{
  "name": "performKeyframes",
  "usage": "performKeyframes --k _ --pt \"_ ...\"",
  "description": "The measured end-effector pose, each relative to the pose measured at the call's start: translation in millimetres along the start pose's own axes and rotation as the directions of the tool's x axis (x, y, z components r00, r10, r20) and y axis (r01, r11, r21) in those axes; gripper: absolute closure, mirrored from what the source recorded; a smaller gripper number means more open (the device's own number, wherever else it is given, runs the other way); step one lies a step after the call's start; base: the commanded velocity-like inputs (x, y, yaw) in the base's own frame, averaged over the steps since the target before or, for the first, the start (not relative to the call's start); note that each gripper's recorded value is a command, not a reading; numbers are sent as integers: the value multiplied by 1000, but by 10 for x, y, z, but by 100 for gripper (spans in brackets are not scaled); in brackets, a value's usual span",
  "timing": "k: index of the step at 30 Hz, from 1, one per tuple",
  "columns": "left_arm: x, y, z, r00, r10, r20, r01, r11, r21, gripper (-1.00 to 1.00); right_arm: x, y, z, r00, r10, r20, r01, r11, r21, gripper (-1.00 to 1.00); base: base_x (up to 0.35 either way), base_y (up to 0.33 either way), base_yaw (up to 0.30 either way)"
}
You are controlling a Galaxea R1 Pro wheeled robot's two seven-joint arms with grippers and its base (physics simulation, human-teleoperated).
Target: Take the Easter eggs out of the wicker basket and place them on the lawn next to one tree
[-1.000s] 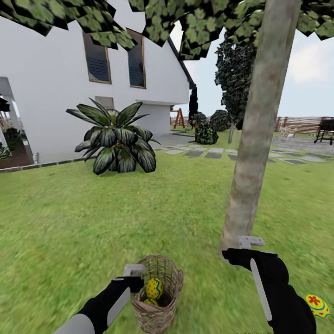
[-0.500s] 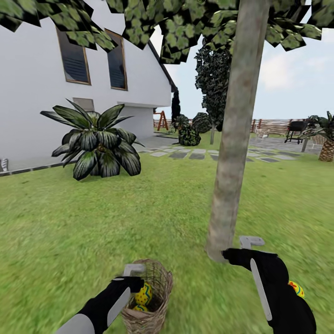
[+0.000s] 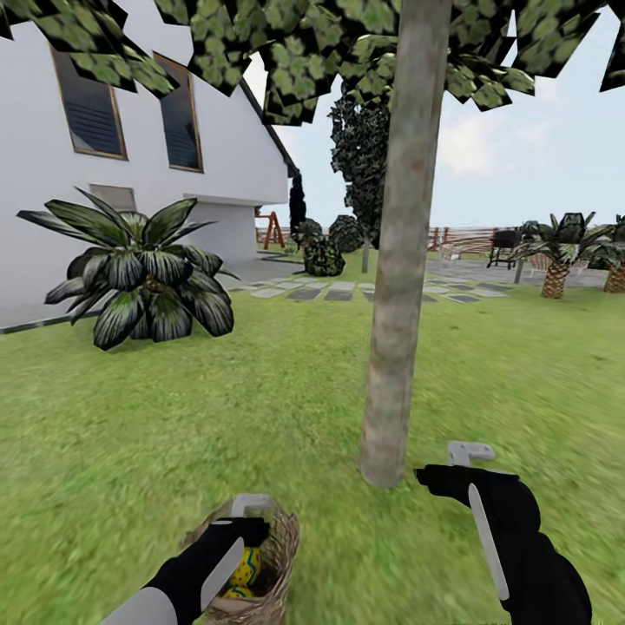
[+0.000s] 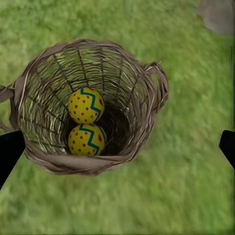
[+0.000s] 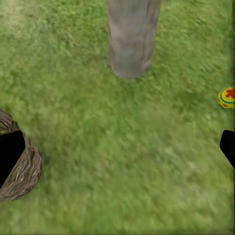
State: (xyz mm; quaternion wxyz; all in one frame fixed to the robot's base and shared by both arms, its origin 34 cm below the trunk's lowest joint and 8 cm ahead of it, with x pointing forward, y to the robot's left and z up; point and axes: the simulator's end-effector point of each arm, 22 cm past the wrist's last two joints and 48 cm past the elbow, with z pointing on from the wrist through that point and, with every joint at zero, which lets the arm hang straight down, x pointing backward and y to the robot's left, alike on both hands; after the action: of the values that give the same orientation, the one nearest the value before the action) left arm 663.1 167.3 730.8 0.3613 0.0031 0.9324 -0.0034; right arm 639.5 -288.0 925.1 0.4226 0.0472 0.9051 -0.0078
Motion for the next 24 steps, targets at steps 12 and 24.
performKeyframes --k 12,24 --pt "-22 1 -21 1000 0 5 0 1000 0 -100 -25 1 -27 1000 0 7 0 1000 -1 -100 165 176 -108" --pt "-87 3 -62 1000 0 19 0 1000 -1 -100 -69 0 -77 1000 1 20 -1 1000 -1 -100 188 184 -166"
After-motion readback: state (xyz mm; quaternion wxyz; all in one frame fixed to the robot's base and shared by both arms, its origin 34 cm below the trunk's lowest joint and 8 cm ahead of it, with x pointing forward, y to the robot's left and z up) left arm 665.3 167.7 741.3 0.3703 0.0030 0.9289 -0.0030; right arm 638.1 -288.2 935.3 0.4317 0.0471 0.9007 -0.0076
